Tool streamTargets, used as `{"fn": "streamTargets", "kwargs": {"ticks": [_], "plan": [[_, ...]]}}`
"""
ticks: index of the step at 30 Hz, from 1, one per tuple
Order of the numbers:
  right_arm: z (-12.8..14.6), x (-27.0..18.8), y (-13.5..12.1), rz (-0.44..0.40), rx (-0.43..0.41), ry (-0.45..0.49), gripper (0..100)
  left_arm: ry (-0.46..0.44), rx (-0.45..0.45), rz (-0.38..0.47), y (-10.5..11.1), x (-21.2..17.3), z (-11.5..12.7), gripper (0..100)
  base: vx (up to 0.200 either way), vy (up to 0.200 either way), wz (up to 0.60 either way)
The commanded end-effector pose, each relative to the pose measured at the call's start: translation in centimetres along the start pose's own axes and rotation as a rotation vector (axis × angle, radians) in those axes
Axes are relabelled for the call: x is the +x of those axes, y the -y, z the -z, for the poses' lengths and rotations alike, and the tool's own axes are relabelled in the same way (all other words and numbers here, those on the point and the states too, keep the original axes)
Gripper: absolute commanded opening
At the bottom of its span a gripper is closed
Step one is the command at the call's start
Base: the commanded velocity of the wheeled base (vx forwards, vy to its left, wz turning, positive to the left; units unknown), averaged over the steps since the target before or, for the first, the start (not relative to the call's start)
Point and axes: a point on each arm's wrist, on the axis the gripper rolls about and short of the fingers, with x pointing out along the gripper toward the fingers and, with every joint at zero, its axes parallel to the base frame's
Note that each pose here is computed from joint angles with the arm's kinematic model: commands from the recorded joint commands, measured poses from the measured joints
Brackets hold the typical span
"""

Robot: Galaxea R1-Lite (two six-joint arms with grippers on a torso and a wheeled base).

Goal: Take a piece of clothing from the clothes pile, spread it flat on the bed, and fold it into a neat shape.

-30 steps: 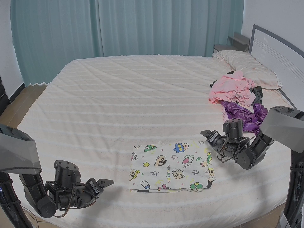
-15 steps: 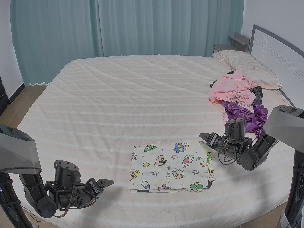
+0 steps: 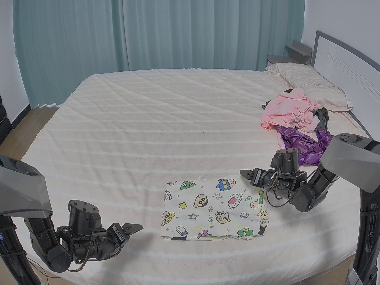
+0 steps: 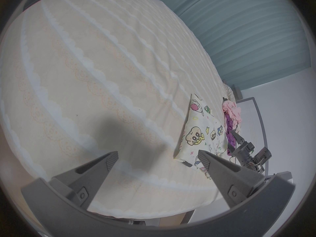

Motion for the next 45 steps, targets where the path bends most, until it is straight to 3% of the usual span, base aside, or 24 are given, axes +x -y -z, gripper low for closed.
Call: {"fn": "streamTargets", "kwargs": {"ticks": [1, 3, 4, 22, 39, 40, 45], "plan": [[0.8, 0.9, 0.2, 0.008, -0.007, -0.02, 100, 0.0, 0.0, -0.001, -0.1, 0.2, 0.0, 100, 0.0, 0.0, 0.0], [0.9, 1.0, 0.3, 0.008, -0.007, -0.023, 100, 0.002, 0.0, 0.002, 0.0, 0.2, 0.0, 100, 0.0, 0.0, 0.0], [1.0, 1.2, 0.3, 0.009, -0.007, -0.023, 0, 0.005, -0.001, 0.007, 0.0, 0.2, 0.0, 100, 0.0, 0.0, 0.0], [-1.1, 2.8, 2.5, 0.057, 0.039, 0.052, 0, 0.006, -0.001, 0.008, -0.1, 0.3, 0.0, 100, 0.0, 0.0, 0.0], [-1.5, 3.1, 4.0, 0.088, 0.059, 0.06, 0, 0.005, 0.001, 0.007, -0.1, 0.3, 0.0, 100, 0.0, 0.0, 0.0], [-1.6, 3.0, 4.2, 0.089, 0.061, 0.066, 100, 0.005, 0.001, 0.007, -0.1, 0.3, 0.0, 100, 0.0, 0.0, 0.0], [-2.8, 0.9, 4.2, 0.097, 0.081, 0.08, 100, 0.005, 0.001, 0.007, -0.1, 0.3, 0.0, 100, 0.0, 0.0, 0.0]]}}
